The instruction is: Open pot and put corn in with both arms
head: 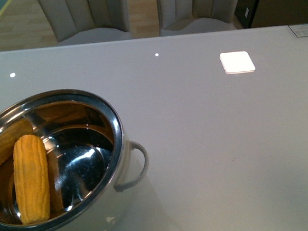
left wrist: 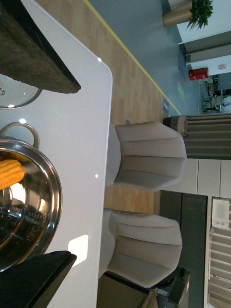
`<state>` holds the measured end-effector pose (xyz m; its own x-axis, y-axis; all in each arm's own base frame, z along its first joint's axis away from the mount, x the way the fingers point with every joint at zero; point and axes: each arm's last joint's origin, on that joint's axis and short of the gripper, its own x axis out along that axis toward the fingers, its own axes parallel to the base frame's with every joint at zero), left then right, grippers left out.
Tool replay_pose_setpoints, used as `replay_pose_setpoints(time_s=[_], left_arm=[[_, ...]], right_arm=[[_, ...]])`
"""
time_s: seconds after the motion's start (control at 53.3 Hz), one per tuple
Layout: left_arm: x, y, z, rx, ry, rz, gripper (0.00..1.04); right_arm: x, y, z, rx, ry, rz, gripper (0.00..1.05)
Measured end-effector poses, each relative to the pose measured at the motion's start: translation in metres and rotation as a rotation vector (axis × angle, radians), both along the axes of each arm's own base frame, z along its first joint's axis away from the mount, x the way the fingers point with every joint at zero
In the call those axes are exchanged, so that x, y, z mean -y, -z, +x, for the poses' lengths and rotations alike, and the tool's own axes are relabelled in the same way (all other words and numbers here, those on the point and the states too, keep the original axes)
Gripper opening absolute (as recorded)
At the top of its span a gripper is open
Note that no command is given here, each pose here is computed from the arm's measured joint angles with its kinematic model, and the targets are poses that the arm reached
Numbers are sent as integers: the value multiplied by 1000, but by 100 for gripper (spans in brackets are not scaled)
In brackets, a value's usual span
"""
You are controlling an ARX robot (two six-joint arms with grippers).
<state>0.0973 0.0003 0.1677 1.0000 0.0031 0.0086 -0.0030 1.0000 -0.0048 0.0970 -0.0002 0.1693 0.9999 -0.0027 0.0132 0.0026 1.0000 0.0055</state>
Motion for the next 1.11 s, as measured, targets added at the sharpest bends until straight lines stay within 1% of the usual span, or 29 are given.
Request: replay_pose_setpoints(time_s=[0.094, 0.131, 0.244, 0.263, 0.394, 0.432, 0.507, 0.525, 0.619, 0.638, 0.694, 1.107], left_arm=[[0, 0, 0, 0, 0, 0, 98], [0, 0, 0, 0, 0, 0, 98], [0, 0, 0, 0, 0, 0, 98], [0, 0, 0, 0, 0, 0, 98], [0, 0, 0, 0, 0, 0, 98], [0, 0, 0, 0, 0, 0, 98], [0, 0, 0, 0, 0, 0, 98], [0, 0, 0, 0, 0, 0, 98], [0, 0, 0, 0, 0, 0, 98], [0, 0, 0, 0, 0, 0, 98], [0, 0, 0, 0, 0, 0, 98], [0, 0, 0, 0, 0, 0, 98]], right_arm=[[0, 0, 0, 0, 0, 0, 2], [0, 0, 0, 0, 0, -1, 5], [0, 0, 0, 0, 0, -1, 24], [0, 0, 0, 0, 0, -1, 26], [0, 0, 0, 0, 0, -1, 58], [0, 0, 0, 0, 0, -1, 63], [0, 0, 0, 0, 0, -1, 77], [0, 0, 0, 0, 0, -1, 78], [0, 0, 0, 0, 0, -1, 96], [0, 0, 0, 0, 0, -1, 97], [0, 0, 0, 0, 0, -1, 96], [0, 0, 0, 0, 0, -1, 96]])
